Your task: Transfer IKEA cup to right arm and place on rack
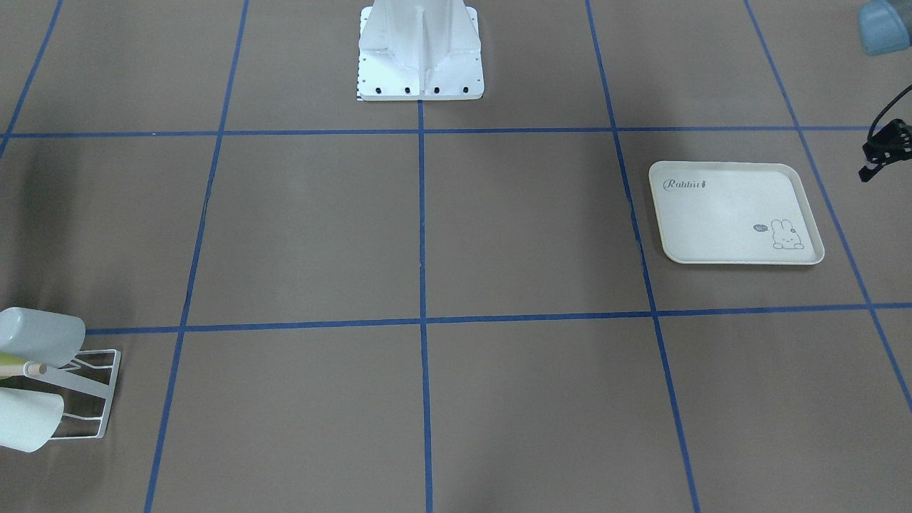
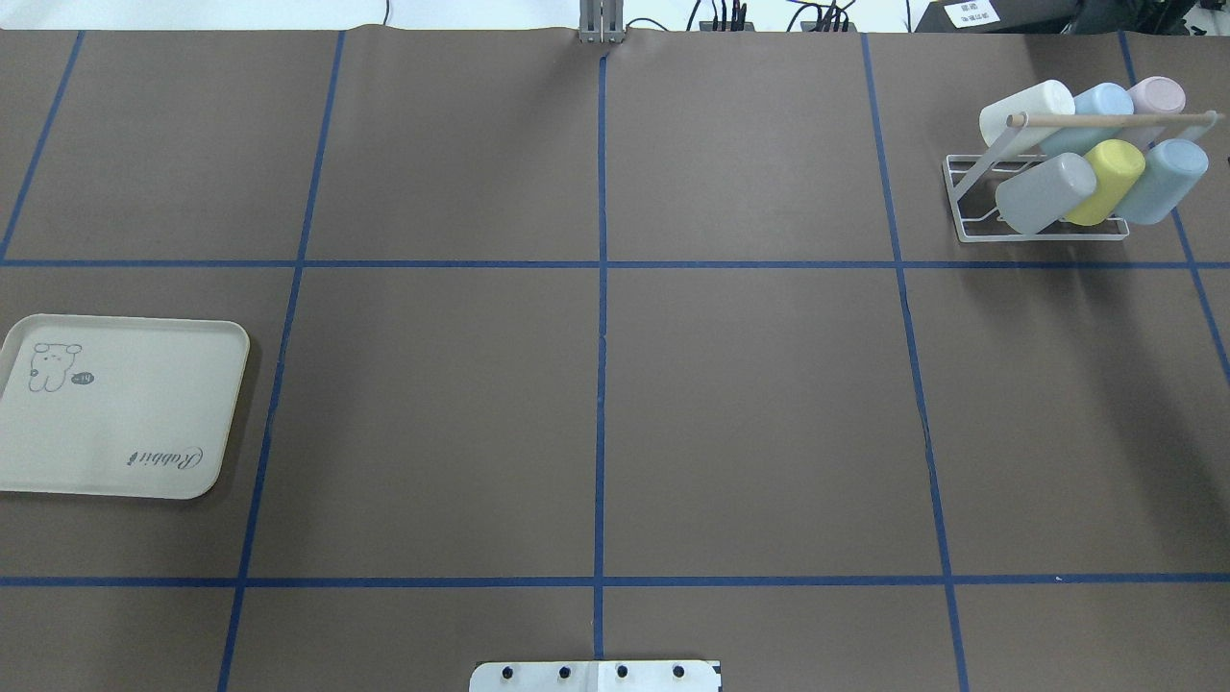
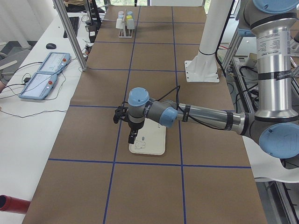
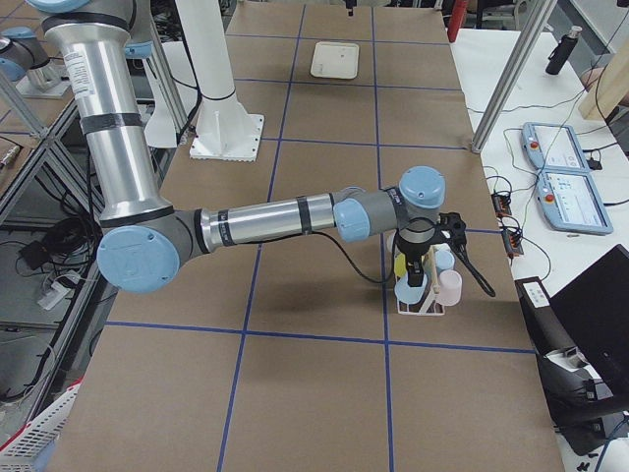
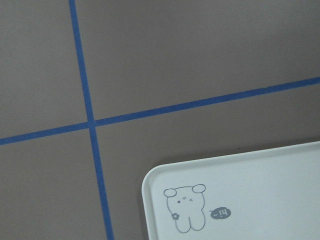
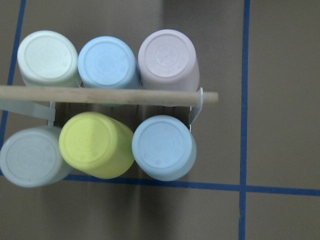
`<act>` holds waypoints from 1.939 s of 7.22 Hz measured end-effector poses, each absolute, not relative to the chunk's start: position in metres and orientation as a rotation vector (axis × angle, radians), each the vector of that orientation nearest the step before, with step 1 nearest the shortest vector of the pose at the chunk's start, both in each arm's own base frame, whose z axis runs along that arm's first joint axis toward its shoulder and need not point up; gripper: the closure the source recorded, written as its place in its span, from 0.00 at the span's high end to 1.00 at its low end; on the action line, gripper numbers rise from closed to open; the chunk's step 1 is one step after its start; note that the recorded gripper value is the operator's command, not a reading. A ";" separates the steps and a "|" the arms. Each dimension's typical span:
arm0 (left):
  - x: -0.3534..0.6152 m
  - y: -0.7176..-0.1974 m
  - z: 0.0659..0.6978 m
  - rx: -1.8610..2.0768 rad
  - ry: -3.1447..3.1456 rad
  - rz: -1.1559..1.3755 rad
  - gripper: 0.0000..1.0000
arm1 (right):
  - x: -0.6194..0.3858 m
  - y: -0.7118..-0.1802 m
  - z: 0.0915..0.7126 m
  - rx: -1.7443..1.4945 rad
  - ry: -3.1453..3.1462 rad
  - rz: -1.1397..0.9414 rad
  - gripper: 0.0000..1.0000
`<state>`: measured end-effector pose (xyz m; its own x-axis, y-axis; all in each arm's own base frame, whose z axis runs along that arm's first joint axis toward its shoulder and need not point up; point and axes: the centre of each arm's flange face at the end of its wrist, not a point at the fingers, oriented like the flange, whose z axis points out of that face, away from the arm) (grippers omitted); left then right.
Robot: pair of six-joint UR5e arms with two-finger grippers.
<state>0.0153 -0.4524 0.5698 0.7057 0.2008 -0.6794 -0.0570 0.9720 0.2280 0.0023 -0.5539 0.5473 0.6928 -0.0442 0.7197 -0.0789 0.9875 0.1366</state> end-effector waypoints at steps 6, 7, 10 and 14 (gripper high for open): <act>-0.013 -0.425 0.596 0.118 0.802 0.088 1.00 | 0.006 -0.509 0.571 0.160 -0.821 0.035 0.99; -0.021 -0.425 0.597 0.123 0.799 0.071 1.00 | 0.005 -0.510 0.569 0.161 -0.825 0.038 0.99; -0.061 -0.424 0.603 0.150 0.789 -0.015 1.00 | 0.005 -0.506 0.571 0.158 -0.827 0.038 0.99; -0.067 -0.420 0.568 0.155 0.790 -0.030 1.00 | 0.005 -0.495 0.570 0.147 -0.852 0.038 0.99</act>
